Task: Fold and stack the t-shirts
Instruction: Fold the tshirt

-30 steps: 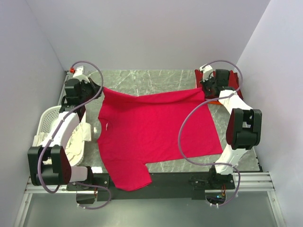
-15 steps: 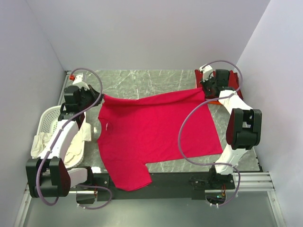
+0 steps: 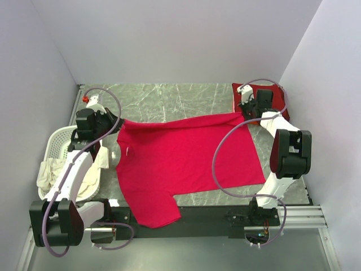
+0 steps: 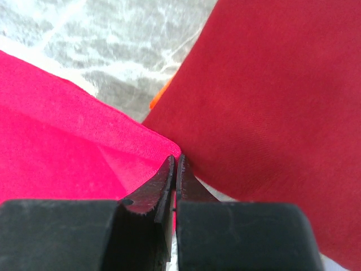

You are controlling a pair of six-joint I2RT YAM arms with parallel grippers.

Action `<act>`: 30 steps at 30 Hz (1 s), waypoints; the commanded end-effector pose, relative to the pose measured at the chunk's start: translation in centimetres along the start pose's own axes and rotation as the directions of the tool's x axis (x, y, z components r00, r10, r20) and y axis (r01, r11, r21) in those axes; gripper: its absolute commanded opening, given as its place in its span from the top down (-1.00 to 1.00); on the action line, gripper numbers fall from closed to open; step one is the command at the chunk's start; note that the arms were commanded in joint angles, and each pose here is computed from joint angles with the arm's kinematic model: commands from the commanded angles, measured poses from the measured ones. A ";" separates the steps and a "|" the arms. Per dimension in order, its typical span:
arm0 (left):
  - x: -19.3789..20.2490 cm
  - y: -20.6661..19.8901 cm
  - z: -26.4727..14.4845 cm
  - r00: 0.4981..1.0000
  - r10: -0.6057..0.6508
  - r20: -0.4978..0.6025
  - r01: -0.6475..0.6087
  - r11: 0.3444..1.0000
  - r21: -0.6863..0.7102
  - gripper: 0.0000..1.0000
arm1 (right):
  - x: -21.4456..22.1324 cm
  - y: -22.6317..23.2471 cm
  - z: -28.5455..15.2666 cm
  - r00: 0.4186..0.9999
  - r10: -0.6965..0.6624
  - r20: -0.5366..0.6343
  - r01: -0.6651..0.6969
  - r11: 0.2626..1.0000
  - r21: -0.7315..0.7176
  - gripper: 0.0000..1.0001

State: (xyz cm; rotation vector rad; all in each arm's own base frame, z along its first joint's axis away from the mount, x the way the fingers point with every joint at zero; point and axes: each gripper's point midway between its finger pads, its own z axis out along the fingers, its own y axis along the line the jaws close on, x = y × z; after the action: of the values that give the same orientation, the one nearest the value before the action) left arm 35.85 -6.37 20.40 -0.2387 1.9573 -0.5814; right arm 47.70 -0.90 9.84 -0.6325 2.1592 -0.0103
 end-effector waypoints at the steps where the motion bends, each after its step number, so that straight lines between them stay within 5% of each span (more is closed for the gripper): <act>1: -0.6 -0.9 -1.1 1.000 0.000 0.028 0.000 1.000 0.019 0.99 | -1.5 -1.6 -1.4 0.998 -0.033 0.052 0.030 0.998 0.058 1.00; 19: 1.8 -0.5 -1.8 0.999 -0.044 -0.017 0.044 0.999 0.013 0.99 | -2.5 -1.8 -2.6 0.994 -0.073 0.080 0.068 0.996 0.065 1.00; 30: -0.8 -0.8 0.0 1.000 -0.016 0.008 0.016 1.000 0.015 0.99 | -6.5 -3.0 -1.9 0.976 -0.195 0.102 0.185 0.978 0.097 1.00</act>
State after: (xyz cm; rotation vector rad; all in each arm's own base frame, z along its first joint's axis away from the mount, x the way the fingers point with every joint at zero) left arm 34.45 -6.62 18.00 -0.2951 2.0351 -0.6023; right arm 48.45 -1.21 12.78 -0.7201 2.0839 -0.0781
